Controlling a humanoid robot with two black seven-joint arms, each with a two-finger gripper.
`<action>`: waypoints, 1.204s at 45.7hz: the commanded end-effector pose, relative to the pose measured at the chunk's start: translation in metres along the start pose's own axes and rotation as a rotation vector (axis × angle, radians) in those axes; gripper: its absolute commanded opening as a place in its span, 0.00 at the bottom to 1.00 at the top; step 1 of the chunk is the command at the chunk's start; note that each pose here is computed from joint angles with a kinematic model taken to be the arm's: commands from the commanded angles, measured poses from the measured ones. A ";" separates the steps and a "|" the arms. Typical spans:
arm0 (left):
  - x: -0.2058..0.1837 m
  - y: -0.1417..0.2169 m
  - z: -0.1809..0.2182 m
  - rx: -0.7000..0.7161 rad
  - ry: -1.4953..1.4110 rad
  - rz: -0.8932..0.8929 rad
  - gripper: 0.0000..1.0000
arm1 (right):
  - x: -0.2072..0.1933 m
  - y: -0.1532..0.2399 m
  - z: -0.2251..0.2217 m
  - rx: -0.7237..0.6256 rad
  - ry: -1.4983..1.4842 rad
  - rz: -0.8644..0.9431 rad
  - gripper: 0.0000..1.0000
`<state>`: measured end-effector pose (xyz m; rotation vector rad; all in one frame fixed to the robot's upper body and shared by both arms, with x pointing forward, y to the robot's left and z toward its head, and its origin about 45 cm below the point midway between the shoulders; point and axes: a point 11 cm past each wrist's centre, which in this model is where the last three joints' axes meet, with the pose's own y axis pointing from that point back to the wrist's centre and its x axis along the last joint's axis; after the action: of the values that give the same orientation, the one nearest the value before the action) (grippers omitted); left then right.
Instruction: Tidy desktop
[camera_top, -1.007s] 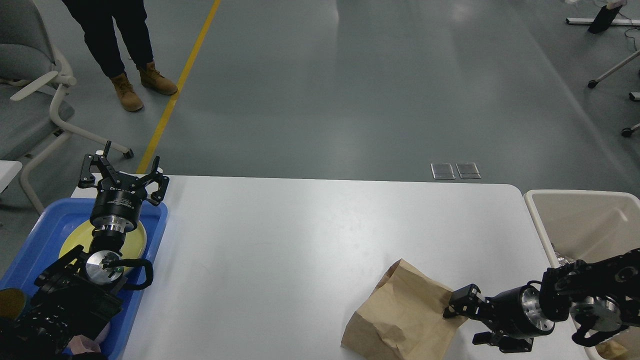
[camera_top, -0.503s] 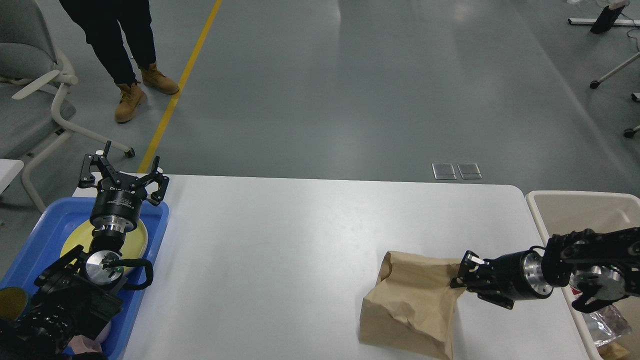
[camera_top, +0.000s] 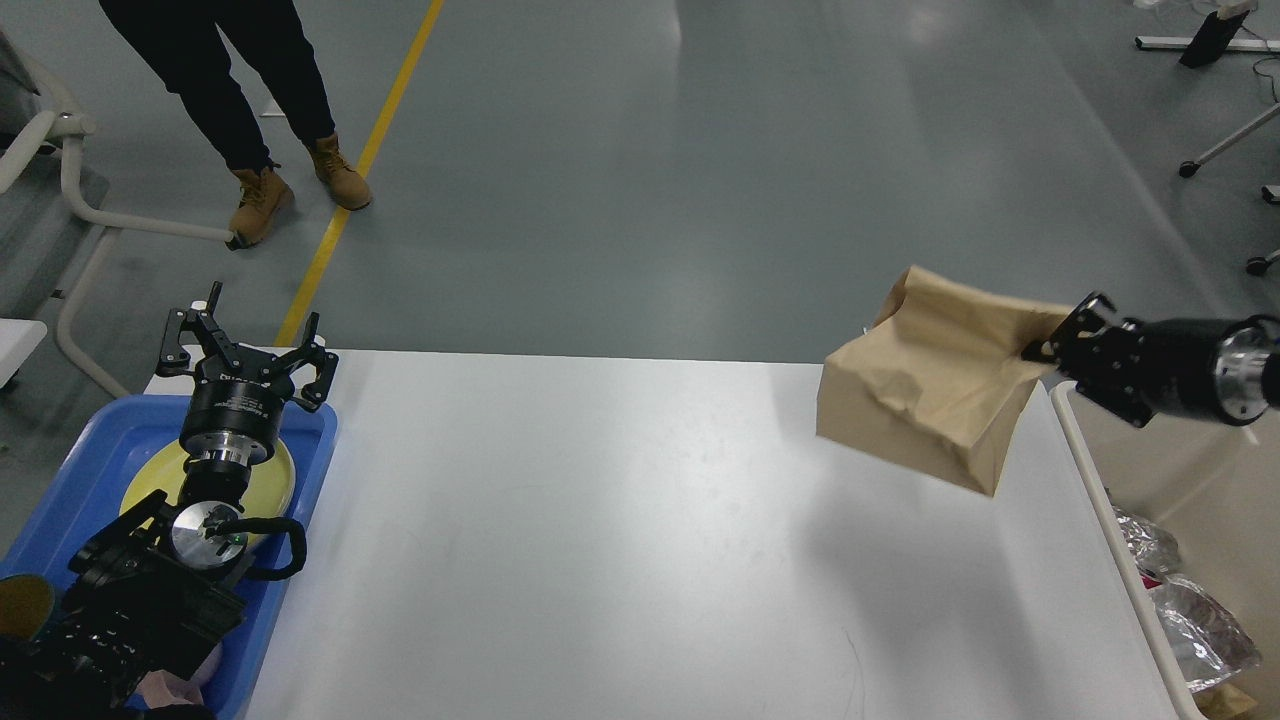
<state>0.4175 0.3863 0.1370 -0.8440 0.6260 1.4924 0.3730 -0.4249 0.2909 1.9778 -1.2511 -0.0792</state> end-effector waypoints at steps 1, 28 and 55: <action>0.000 0.000 0.000 -0.001 0.001 0.000 0.96 | 0.054 0.019 0.002 0.021 -0.038 0.168 0.00; 0.000 0.000 0.000 0.000 0.000 0.000 0.96 | 0.074 0.003 0.219 -0.498 0.027 0.465 0.62; 0.000 0.000 0.000 0.000 0.000 0.000 0.96 | 0.044 -0.017 0.245 -0.539 0.053 0.454 1.00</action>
<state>0.4175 0.3863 0.1370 -0.8441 0.6260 1.4924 0.3019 -0.5985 0.1261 1.2017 -1.4365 -0.1201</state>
